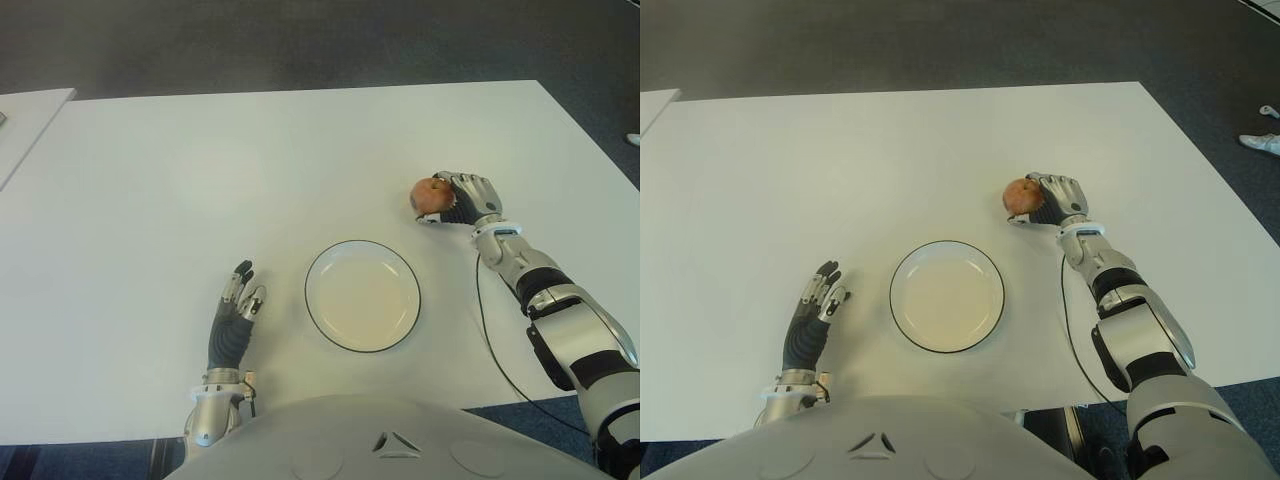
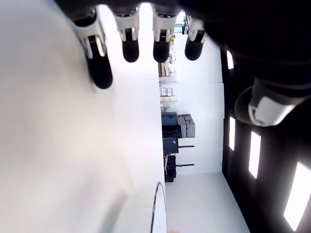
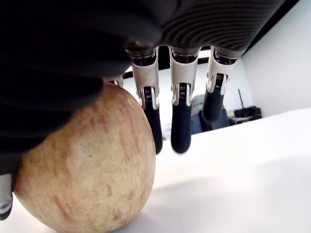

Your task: Put the apples into the plate.

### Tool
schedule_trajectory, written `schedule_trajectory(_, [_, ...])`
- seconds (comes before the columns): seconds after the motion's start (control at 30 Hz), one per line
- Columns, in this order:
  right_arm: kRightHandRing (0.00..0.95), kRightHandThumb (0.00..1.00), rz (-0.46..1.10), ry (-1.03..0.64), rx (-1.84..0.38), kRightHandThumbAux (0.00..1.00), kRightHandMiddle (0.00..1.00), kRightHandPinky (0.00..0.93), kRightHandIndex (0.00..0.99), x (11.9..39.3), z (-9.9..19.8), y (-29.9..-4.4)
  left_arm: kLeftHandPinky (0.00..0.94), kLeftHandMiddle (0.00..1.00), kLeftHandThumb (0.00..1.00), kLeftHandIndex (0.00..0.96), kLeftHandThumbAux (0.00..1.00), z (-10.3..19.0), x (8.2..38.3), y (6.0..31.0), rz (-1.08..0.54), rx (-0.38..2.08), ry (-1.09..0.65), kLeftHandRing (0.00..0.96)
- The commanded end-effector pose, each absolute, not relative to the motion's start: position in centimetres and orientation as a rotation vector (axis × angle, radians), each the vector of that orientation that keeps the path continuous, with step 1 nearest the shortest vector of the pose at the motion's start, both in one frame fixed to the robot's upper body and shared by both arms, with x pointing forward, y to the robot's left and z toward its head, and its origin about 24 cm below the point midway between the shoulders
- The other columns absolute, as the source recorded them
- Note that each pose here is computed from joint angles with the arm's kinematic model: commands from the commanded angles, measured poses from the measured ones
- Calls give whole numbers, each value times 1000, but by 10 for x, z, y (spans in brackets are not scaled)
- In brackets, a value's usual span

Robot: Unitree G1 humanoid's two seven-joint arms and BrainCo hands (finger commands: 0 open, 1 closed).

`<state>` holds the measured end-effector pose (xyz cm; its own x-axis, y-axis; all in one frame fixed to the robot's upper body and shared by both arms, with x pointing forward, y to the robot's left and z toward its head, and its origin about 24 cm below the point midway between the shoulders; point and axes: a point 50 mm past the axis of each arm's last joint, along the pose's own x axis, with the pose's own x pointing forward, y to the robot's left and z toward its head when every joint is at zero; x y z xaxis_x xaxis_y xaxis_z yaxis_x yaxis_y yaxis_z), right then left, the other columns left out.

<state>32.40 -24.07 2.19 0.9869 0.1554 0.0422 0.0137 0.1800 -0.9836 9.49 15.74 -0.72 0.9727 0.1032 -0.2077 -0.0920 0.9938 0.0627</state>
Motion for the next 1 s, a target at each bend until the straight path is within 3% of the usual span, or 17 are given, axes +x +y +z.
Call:
schedule_trajectory(0.03, [696, 464, 85, -156, -1331, 627, 725, 700, 641, 325, 23, -237, 83, 31, 25, 0, 432, -13, 88, 157, 82, 50, 275, 48])
schedule_trajectory(0.4, [833, 491, 66, -191, -1294, 734, 869, 849, 779, 325, 24, -233, 86, 38, 22, 0, 445, -13, 88, 156, 80, 28, 266, 52])
schedule_trajectory(1.0, [870, 531, 79, -277, -1238, 756, 897, 858, 807, 323, 31, -225, 85, 43, 22, 0, 432, -12, 89, 157, 83, 49, 264, 54])
